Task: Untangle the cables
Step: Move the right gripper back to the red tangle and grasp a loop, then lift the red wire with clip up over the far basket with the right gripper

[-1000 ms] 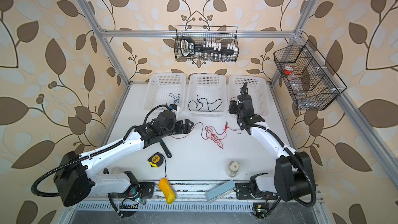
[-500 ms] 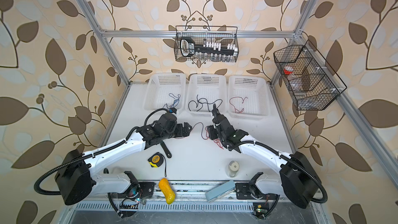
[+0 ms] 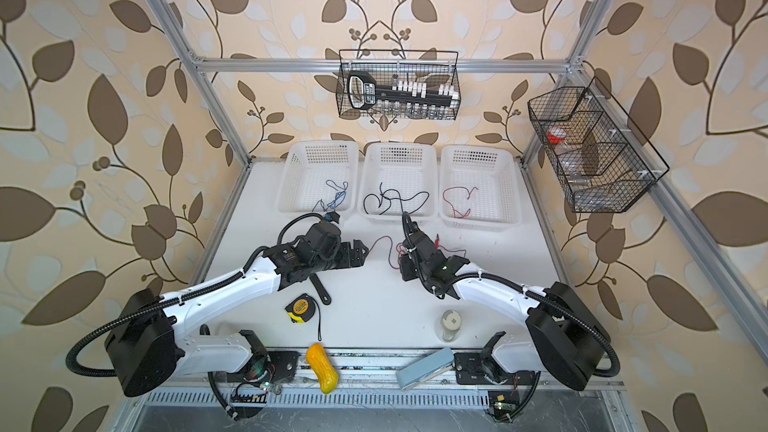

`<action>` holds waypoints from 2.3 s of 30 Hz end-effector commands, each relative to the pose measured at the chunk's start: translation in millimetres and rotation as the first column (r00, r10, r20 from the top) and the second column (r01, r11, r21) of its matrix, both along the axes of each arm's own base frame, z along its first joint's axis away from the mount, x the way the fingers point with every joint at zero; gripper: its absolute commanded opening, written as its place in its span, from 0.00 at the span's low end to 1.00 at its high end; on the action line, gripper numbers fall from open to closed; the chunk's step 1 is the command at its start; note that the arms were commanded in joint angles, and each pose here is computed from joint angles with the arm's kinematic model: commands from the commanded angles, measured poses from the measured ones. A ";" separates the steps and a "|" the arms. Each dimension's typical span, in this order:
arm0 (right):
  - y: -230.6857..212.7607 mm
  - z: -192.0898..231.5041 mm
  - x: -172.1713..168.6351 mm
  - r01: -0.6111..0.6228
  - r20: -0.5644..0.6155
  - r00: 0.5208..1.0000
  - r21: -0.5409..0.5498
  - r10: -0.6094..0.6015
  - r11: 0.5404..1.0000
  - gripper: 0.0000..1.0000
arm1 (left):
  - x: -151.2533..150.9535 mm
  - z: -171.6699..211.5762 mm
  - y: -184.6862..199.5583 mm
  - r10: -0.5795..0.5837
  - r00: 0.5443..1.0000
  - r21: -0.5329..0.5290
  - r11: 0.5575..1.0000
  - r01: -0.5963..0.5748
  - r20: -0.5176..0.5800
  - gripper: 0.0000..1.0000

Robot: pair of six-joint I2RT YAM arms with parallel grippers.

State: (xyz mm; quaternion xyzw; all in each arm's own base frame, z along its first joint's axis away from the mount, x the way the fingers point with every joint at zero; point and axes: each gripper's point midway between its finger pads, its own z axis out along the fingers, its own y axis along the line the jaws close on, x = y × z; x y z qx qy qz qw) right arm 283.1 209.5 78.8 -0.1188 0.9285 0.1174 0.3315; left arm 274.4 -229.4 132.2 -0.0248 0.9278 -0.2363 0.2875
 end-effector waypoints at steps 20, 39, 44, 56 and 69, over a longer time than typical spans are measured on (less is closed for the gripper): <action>29.8 -26.9 35.1 -0.030 -0.048 0.998 -0.007 0.030 1.000 0.00 | 15.1 22.7 -2.1 -0.002 0.990 -0.008 1.000 0.003 0.140 0.98; 24.9 180.0 15.5 -0.197 0.371 0.920 0.169 0.123 0.966 0.00 | 18.5 63.7 4.8 0.019 0.966 -0.044 0.999 -0.008 0.259 0.99; 18.6 210.5 18.8 -0.193 0.420 0.903 0.206 0.091 0.959 0.00 | 19.9 68.2 5.7 0.021 0.960 -0.043 0.999 -0.009 0.278 0.99; -11.8 302.5 23.9 -0.142 0.587 0.809 0.225 -0.017 0.964 0.00 | 19.9 58.2 0.8 -0.010 0.966 -0.023 1.000 0.017 0.258 0.99; -99.7 416.5 48.0 0.079 0.755 0.590 0.299 -0.286 0.951 0.00 | 31.1 54.8 -18.5 -0.066 0.948 -0.037 0.996 0.082 0.311 0.99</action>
